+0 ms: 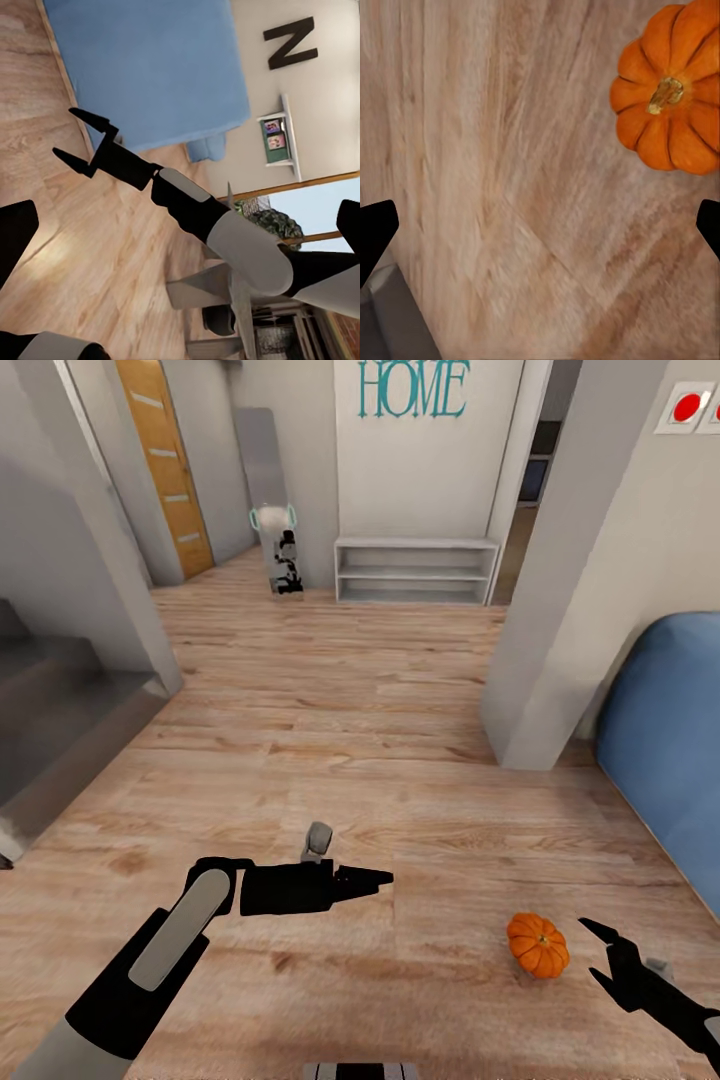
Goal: Place each of the two pumpkins and all three candles from the living room inside a cabinet in the living room (use any cabinet), then make sure every cabinet is closed, and position the cauldron so it is next to a table in the living room.
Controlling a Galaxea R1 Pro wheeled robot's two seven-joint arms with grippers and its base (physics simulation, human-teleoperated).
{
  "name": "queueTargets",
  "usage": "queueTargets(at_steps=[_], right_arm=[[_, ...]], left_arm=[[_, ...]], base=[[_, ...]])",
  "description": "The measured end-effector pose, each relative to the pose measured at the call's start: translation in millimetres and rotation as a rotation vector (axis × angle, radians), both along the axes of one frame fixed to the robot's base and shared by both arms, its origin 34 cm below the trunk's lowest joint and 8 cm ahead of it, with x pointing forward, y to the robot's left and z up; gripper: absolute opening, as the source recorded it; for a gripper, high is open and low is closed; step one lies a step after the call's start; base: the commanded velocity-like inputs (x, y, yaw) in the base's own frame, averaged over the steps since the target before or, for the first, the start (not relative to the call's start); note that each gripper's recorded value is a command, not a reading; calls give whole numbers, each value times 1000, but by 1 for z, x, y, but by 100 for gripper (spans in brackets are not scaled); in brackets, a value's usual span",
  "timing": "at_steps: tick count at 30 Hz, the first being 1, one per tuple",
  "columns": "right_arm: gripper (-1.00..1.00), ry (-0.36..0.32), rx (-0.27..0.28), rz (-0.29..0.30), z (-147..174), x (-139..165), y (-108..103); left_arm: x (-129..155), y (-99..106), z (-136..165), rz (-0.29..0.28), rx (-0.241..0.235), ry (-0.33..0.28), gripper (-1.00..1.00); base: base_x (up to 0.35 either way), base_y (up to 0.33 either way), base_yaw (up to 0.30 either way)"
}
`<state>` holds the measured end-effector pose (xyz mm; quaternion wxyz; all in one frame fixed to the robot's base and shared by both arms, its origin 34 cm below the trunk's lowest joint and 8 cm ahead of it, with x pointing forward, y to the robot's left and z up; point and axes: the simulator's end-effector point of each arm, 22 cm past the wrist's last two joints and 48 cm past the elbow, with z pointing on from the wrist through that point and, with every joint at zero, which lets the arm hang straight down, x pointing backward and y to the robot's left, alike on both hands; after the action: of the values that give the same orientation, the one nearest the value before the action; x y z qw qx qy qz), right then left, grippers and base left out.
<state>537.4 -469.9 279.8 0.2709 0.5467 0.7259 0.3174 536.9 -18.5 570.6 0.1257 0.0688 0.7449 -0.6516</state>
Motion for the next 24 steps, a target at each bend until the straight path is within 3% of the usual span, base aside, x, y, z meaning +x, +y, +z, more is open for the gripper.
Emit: queueTargets(at_steps=[7,18,24], right_arm=[[100,-34,25,6,-2,-1,1],[100,-1,30,7,-22,-11,1],[100,14,31,7,-29,-14,1]], left_arm=[[1,0,-13,-1,-1,28,100],[4,1,-33,-2,-4,69,100],[5,2,-26,-4,-37,60,100]], base=[[0,0,0],[0,0,0],[0,0,0]])
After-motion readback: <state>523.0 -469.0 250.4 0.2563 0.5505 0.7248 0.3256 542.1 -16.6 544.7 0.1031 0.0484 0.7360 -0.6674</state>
